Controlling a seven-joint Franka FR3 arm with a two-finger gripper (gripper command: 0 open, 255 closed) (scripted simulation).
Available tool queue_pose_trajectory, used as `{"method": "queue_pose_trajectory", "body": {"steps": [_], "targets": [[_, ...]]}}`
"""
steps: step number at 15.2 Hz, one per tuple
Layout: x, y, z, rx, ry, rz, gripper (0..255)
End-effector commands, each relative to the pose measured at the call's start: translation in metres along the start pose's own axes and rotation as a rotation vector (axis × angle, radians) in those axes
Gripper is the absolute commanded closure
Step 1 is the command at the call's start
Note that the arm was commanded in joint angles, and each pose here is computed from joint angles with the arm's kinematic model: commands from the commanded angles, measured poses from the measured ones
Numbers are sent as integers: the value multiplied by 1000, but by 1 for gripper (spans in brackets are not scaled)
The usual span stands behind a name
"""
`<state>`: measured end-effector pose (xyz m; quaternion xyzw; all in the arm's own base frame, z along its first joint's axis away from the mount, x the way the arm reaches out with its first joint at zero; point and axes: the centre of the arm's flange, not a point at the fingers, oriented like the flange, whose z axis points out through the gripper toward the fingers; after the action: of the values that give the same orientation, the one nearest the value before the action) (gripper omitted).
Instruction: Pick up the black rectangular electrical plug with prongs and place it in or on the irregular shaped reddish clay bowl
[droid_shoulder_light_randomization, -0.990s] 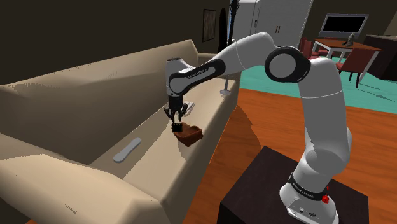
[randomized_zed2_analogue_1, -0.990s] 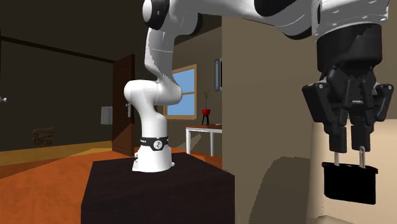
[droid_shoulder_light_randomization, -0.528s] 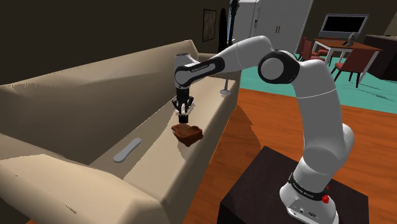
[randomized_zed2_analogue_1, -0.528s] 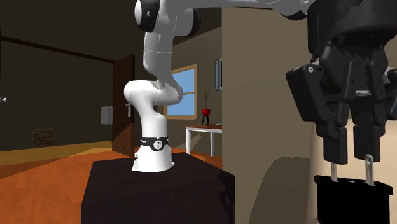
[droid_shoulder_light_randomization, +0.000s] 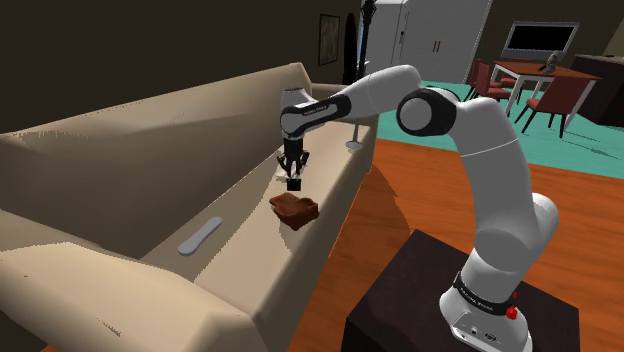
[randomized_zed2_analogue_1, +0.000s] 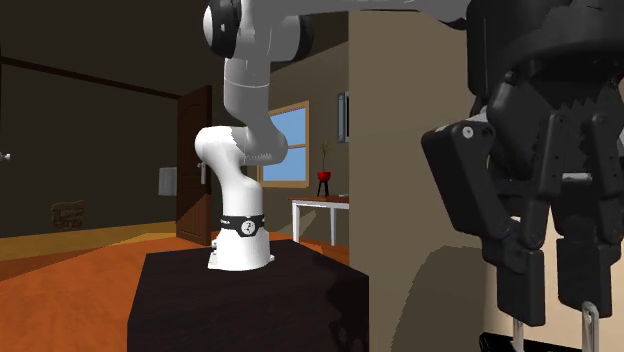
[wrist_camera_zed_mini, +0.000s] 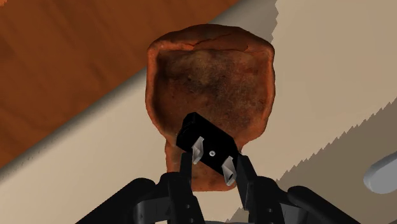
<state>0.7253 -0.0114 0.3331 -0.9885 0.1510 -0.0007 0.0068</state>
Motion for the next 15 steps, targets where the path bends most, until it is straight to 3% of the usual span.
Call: {"method": "queue_pose_trajectory", "body": {"steps": [1,9,15], "targets": [[0,1,10,0,0,0,255],[0,2,53,0,0,0,255],[0,2,55,0,0,0,255]]}}
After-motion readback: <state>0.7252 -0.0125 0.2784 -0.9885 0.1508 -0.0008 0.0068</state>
